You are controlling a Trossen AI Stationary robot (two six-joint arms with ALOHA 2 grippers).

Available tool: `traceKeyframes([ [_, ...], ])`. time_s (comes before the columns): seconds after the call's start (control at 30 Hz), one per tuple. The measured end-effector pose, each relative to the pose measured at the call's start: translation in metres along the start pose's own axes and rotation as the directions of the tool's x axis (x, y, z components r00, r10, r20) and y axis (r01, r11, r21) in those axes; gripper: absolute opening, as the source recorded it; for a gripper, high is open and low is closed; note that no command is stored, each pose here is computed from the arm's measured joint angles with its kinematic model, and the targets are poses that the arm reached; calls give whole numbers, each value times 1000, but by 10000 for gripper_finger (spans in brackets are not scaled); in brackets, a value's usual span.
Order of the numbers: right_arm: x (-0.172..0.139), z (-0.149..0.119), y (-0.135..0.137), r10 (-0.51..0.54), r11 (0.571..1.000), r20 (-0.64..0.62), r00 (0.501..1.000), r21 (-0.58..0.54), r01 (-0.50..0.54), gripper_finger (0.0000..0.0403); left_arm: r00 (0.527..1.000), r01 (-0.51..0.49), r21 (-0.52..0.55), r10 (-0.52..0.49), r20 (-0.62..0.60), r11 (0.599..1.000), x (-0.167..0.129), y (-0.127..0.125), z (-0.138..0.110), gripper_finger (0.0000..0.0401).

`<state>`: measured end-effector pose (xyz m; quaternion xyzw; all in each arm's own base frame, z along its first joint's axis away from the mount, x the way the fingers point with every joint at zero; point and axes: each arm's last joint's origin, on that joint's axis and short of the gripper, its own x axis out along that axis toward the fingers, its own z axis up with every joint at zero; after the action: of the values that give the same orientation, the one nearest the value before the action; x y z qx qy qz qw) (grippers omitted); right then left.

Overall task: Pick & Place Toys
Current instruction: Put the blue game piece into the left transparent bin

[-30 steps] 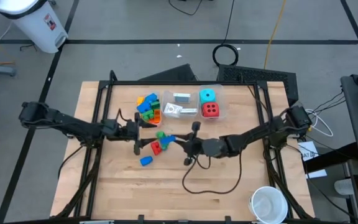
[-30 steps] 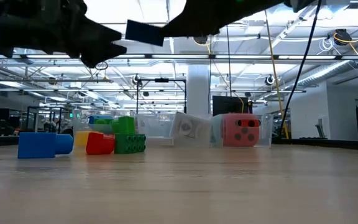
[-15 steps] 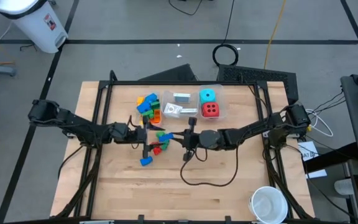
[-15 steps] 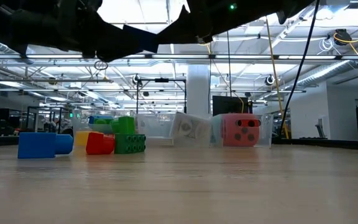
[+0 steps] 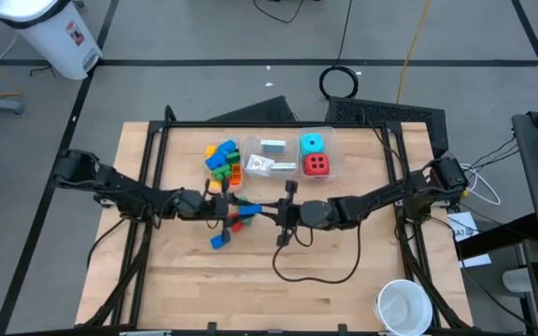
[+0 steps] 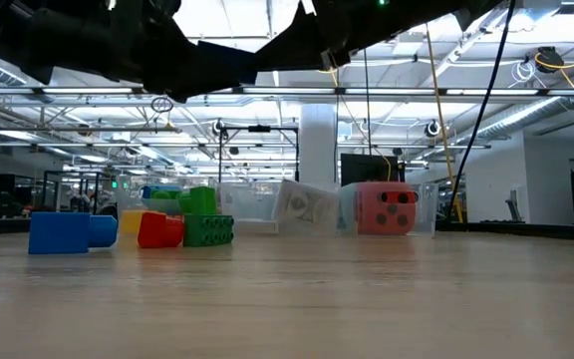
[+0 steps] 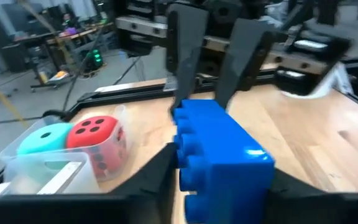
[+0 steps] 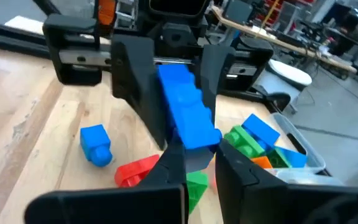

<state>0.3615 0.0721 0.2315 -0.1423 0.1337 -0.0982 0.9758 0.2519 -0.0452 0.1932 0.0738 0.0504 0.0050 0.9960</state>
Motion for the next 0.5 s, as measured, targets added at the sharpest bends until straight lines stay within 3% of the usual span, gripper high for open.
traceKeyframes([
  [0.07, -1, 0, 1, -5, 1000, -5, 1000, 20, 5, 15, 999, -37, -19, 37, 0, 999, 0, -1, 1, 97],
  [0.2, -4, -1, 7, 9, 998, 19, 1000, 54, -10, 32, 994, -109, -60, 109, -3, 992, -1, -4, 3, 95],
  [0.3, -7, -7, 12, -3, 995, 10, 1000, 100, 2, 67, 989, -149, -93, 149, -1, 985, -3, -4, 5, 95],
  [0.4, -12, -17, 22, -4, 996, -38, 999, 87, 7, 112, 962, -263, -139, 270, 32, 955, -11, 3, 17, 95],
  [0.5, -19, -16, 30, -17, 997, -27, 999, 79, 19, 152, 922, -386, -117, 386, -29, 915, -21, 12, 15, 95],
])
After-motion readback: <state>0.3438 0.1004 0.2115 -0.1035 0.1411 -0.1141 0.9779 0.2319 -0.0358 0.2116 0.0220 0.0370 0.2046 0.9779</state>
